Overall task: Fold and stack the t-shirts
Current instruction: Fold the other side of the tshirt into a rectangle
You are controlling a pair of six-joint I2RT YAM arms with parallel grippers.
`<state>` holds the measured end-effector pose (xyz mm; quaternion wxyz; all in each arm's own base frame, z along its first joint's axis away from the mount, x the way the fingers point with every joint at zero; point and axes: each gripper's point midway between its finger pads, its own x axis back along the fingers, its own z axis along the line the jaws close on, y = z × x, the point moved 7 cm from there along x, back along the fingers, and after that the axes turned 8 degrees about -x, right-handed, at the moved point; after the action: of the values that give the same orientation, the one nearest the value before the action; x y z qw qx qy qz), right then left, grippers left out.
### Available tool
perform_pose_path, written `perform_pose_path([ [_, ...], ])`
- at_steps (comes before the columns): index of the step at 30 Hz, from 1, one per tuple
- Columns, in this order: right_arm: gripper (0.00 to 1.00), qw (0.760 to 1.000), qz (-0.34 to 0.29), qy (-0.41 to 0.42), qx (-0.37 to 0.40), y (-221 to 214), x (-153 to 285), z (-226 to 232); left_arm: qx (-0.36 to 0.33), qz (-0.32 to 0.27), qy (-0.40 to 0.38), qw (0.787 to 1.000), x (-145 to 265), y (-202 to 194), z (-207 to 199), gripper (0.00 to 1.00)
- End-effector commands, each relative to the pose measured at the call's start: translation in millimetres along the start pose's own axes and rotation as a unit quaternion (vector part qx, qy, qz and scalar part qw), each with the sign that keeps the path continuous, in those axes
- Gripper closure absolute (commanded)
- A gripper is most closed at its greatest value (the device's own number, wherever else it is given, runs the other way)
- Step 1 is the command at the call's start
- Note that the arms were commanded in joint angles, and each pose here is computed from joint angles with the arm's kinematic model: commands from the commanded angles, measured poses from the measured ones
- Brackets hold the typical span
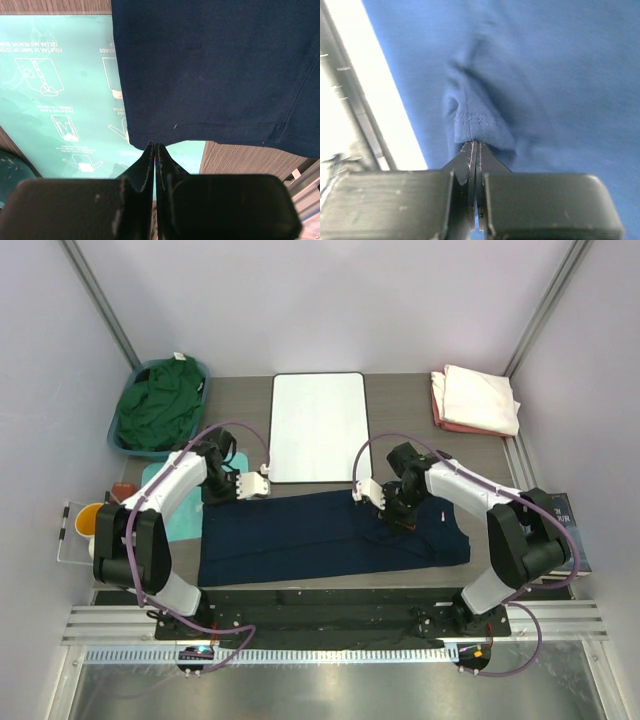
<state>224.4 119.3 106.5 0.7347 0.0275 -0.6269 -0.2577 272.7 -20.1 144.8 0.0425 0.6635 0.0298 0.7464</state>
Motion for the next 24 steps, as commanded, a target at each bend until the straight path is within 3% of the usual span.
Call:
perform_pose_path([
  [1,0.99,0.992,-0.042,0.110,0.039,14.6,21.3,34.9,-0.003,-0.004,0.003,1.000,8.3,4.6,4.1,1.00],
  [7,0.99,0.985,-0.016,0.162,0.059,2.9,20.7,59.6,-0.010,-0.006,-0.012,1.000,5.1,9.3,3.7,1.00],
  [16,0.98,0.982,-0.017,0.161,0.097,0.5,31.3,73.9,-0.021,-0.001,-0.033,0.999,6.5,12.1,4.7,1.00],
  [19,0.99,0.990,-0.060,0.064,0.108,26.3,49.3,47.5,-0.022,0.000,-0.034,0.999,8.5,13.7,6.0,1.00],
  [24,0.99,0.988,-0.108,-0.100,0.044,48.9,64.9,-4.2,-0.028,0.001,-0.029,0.999,9.2,17.2,8.8,1.00],
])
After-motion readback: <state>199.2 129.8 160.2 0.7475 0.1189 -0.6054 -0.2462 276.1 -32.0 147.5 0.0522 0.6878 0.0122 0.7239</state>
